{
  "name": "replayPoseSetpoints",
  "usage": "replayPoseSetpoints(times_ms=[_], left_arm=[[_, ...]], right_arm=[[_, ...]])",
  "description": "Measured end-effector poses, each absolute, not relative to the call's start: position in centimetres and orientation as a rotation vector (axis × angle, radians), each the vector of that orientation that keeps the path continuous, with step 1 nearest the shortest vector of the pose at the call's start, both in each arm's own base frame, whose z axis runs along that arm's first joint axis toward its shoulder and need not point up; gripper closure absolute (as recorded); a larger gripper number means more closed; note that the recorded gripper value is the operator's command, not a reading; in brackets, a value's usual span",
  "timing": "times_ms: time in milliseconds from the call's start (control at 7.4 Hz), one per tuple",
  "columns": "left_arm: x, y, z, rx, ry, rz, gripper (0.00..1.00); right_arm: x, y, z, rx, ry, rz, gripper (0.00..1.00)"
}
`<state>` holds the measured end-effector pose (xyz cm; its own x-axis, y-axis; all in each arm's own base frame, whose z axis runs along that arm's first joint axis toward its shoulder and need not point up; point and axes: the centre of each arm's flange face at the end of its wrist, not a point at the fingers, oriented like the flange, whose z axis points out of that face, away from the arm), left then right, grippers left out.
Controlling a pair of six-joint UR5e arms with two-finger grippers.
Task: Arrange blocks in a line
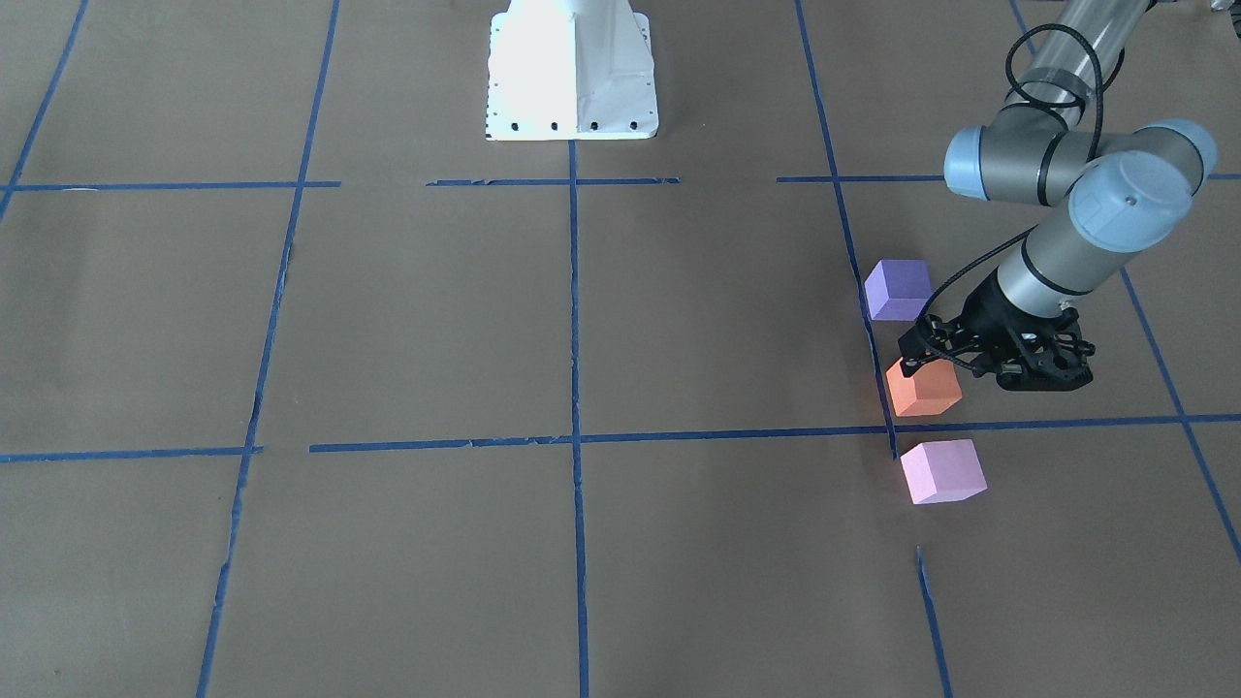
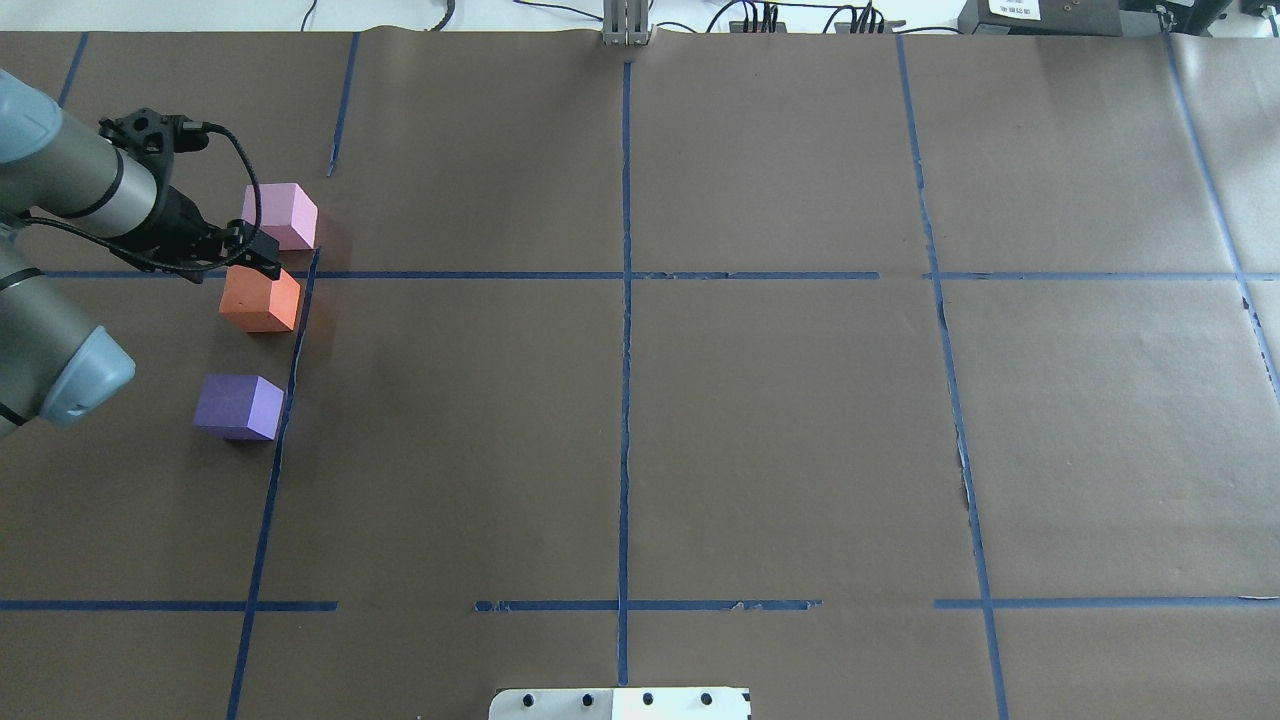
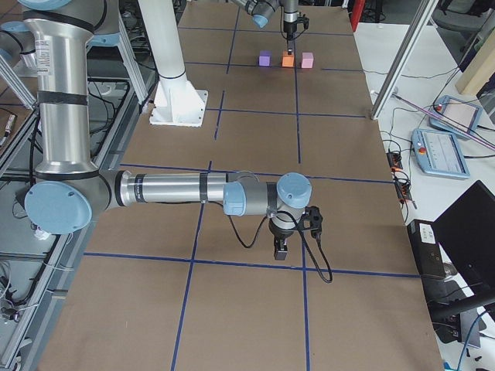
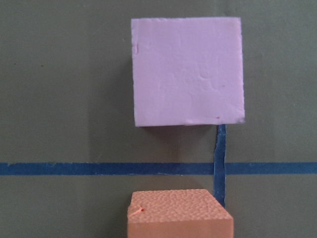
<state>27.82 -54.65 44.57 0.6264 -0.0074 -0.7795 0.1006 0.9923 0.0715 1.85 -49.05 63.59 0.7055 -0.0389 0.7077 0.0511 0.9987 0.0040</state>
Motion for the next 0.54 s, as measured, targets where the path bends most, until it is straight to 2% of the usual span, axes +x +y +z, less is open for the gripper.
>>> replayPoseSetpoints(times_ms=[270,541], left_arm=[[21.6,-53.5,41.8,0.131,0.883,-0.134,0.0],[16.1,-54.4,42.9,0.166,0.855,-0.09,0.0]], right_arm=[[1.8,-49.1,63.6,-0.016,-0.786,-0.05,0.0],[1.8,-49.1,63.6,-0.016,-0.786,-0.05,0.0]])
